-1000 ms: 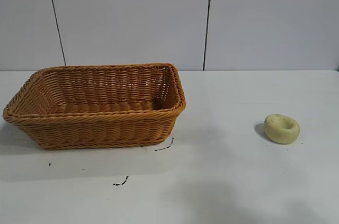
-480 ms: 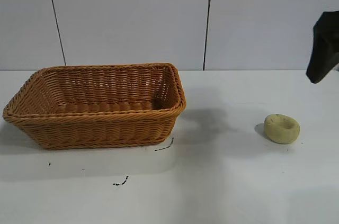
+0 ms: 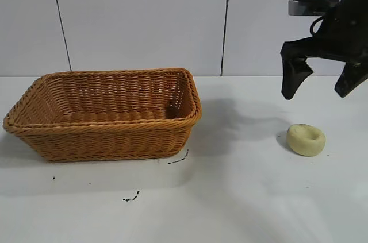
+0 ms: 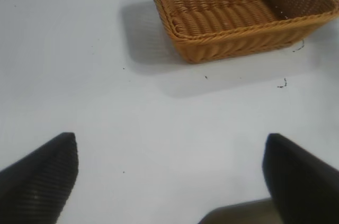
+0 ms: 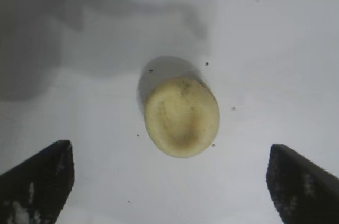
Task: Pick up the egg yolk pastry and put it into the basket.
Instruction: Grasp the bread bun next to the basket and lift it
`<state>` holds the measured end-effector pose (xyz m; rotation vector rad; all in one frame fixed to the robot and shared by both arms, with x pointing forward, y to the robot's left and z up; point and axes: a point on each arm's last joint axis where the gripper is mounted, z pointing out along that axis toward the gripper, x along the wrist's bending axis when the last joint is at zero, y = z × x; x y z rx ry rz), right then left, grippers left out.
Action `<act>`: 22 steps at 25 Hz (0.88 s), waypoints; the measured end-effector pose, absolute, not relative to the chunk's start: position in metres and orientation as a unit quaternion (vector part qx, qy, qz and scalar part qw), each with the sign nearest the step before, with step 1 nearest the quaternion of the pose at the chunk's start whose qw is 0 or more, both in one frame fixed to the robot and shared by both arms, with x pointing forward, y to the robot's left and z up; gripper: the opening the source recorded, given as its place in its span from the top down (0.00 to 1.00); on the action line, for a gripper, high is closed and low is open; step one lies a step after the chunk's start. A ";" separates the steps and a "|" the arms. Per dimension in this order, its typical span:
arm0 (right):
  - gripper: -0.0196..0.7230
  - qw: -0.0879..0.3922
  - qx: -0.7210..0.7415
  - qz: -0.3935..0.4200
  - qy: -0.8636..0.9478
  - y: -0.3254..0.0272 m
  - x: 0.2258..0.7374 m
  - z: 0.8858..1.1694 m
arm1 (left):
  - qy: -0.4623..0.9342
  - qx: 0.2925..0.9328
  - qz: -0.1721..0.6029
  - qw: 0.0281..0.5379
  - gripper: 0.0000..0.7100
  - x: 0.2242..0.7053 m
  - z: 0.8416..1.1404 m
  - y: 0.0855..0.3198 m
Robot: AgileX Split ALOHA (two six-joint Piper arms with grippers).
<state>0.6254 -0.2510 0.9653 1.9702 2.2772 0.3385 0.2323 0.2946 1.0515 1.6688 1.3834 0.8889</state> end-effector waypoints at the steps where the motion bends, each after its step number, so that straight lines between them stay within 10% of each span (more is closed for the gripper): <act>1: 0.05 0.055 0.652 0.111 0.748 -0.251 0.627 0.960 | 0.544 0.656 0.350 0.389 0.02 0.232 1.051 0.295; 22: 0.06 0.021 0.668 0.071 0.740 -0.262 0.641 0.887 | 0.544 0.656 0.350 0.389 0.02 0.232 1.051 0.295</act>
